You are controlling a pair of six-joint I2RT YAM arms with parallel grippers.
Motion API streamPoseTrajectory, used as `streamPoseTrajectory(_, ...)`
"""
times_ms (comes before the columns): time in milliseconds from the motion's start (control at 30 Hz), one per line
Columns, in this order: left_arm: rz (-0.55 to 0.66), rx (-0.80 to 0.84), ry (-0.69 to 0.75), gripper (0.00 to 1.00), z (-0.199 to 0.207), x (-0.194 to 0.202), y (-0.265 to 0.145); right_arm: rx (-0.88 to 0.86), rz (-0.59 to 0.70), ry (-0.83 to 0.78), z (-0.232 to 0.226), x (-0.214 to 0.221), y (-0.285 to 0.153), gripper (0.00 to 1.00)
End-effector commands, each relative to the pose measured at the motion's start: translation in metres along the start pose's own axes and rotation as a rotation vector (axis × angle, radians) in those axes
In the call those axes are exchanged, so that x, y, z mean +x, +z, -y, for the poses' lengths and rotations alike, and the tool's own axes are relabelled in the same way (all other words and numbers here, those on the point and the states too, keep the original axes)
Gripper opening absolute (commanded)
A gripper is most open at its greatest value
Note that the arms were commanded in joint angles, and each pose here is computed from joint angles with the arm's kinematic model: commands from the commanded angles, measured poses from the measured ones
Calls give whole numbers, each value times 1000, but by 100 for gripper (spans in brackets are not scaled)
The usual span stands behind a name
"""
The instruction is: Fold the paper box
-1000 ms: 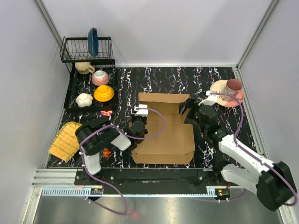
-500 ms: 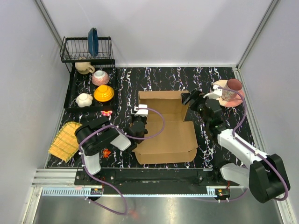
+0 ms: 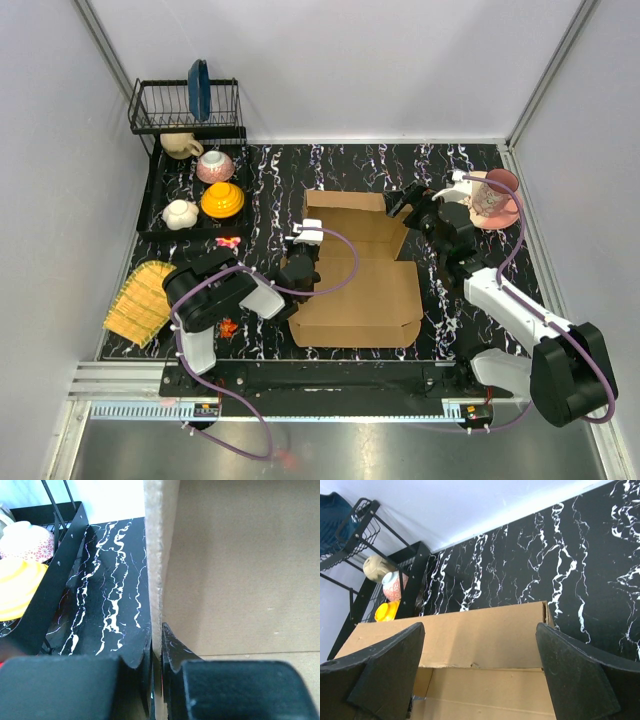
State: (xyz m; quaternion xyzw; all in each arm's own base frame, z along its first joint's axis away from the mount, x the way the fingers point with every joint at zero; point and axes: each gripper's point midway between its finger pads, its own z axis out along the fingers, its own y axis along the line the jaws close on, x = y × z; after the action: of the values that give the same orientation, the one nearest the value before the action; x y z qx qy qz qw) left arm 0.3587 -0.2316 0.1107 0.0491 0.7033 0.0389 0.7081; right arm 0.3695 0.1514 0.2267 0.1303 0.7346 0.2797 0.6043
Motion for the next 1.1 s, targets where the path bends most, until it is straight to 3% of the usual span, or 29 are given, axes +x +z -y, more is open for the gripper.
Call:
streamPoseTrajectory(0,241,-14,-287,10,0,-74,5,62,-28,-21,19,14,7,98)
streamPoseTrajectory(100,241,-10,-292,14,0,-75,3,97,-37,-27,31,23,7,98)
streamPoseTrajectory(233,212,2,-293,42,1,-71,1,97,-50,-28,36,31,7,97)
streamPoseTrajectory(267,207,9,-300,45,2,-70,0,104,-58,-31,39,36,6,97)
streamPoseTrajectory(567,175,33,-298,53,-4,-62,-24,106,-68,-42,44,42,3,96)
streamPoseTrajectory(800,202,79,-308,59,-13,-98,-55,106,-70,-46,45,43,3,96)
streamPoseTrajectory(833,158,79,-259,59,-13,-90,-58,107,-71,-48,45,44,3,96)
streamPoseTrajectory(900,142,89,-319,61,-16,-110,-67,109,-72,-53,46,43,2,96)
streamPoseTrajectory(933,43,109,-207,63,-14,-89,-70,114,-74,-54,48,45,1,96)
streamPoseTrajectory(1000,-2,128,-342,66,-14,-118,-75,115,-77,-54,49,46,-1,96)
streamPoseTrajectory(1033,-70,135,-282,68,-17,-106,-79,116,-80,-56,49,47,-1,96)
streamPoseTrajectory(1067,-65,136,-324,68,-18,-120,-78,119,-82,-54,50,47,-2,96)
